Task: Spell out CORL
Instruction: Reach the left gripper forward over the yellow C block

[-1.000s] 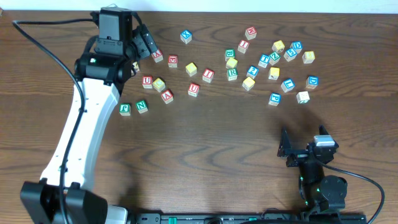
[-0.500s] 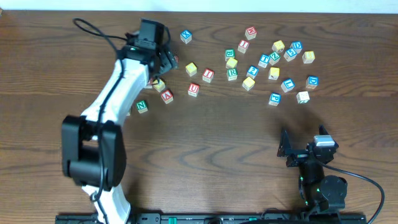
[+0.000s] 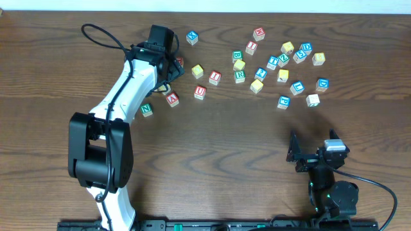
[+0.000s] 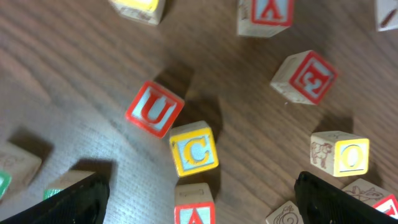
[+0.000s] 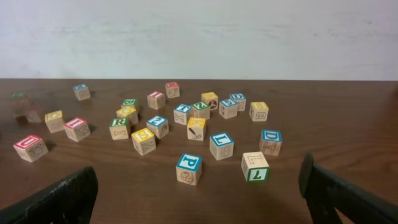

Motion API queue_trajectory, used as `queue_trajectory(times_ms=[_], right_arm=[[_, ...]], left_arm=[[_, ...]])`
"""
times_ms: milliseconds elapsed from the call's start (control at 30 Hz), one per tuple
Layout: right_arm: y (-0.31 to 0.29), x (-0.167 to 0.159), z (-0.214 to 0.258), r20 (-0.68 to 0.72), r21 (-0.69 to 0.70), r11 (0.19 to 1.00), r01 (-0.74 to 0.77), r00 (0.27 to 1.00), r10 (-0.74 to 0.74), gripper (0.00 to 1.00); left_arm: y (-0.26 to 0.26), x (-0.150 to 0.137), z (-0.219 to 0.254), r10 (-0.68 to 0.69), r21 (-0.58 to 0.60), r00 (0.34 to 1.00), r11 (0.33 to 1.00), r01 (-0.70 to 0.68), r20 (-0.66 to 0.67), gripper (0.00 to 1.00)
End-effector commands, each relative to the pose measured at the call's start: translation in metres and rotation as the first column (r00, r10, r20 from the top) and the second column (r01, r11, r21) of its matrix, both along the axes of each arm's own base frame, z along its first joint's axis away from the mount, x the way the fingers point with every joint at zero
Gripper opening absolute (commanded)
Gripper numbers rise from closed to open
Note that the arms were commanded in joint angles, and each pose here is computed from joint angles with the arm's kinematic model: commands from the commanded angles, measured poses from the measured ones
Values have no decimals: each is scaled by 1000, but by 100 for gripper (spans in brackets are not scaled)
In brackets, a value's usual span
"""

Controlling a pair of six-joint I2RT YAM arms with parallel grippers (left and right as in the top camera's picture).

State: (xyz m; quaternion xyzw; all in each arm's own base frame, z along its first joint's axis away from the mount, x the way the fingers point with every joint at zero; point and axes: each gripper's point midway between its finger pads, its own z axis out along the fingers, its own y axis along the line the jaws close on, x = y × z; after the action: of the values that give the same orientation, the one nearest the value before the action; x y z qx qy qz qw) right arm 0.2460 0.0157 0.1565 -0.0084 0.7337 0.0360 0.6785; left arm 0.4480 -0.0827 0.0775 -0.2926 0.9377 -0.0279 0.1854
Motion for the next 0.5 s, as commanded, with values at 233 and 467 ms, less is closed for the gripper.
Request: queue_trajectory(times_ms=[233,467], right_arm=[[-3,0,-1,-2,6,1000,15,1000,-15,99],[-3,0,-1,-2,6,1000,15,1000,-15,99]], left_arm=[[-22,-5,5,68,-34,998,997,-68,3,94],[-23,-6,-12,77,-24,996,997,-78,-33,94]])
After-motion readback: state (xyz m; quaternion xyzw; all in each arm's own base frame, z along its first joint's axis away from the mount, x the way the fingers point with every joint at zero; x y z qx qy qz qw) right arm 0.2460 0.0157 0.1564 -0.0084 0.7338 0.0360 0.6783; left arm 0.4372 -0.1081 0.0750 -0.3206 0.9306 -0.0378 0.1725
